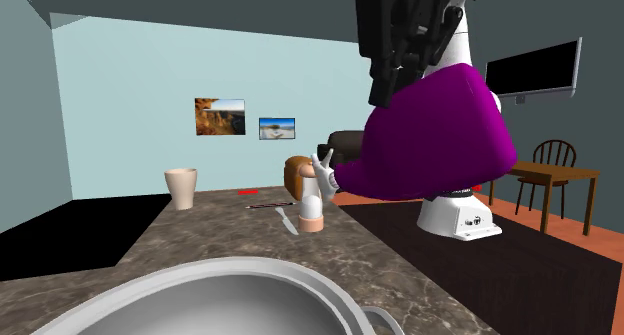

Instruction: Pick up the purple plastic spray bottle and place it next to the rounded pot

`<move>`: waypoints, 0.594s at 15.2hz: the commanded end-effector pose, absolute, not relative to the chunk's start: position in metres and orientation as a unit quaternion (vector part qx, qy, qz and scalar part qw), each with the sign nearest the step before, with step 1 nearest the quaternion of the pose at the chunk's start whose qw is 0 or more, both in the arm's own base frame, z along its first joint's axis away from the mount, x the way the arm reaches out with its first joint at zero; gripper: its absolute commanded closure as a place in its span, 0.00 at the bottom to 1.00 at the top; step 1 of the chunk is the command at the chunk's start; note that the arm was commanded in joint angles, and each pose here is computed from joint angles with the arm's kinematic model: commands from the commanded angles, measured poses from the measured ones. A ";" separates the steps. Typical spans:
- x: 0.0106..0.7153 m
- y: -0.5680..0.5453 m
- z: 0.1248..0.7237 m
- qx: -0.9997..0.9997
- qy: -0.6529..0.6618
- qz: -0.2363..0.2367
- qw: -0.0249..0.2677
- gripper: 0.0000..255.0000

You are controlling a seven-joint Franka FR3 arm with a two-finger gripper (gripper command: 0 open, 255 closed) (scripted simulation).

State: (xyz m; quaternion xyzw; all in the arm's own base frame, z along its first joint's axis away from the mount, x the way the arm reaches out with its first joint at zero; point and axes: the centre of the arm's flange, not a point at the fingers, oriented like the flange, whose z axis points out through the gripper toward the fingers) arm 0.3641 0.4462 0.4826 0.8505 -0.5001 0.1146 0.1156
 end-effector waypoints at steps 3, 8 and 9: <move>0.364 0.447 0.462 0.851 -0.500 0.115 0.115 1.00; 0.364 0.447 0.435 0.851 -0.500 0.115 0.115 1.00; 0.364 0.447 0.430 0.851 -0.500 0.115 0.115 1.00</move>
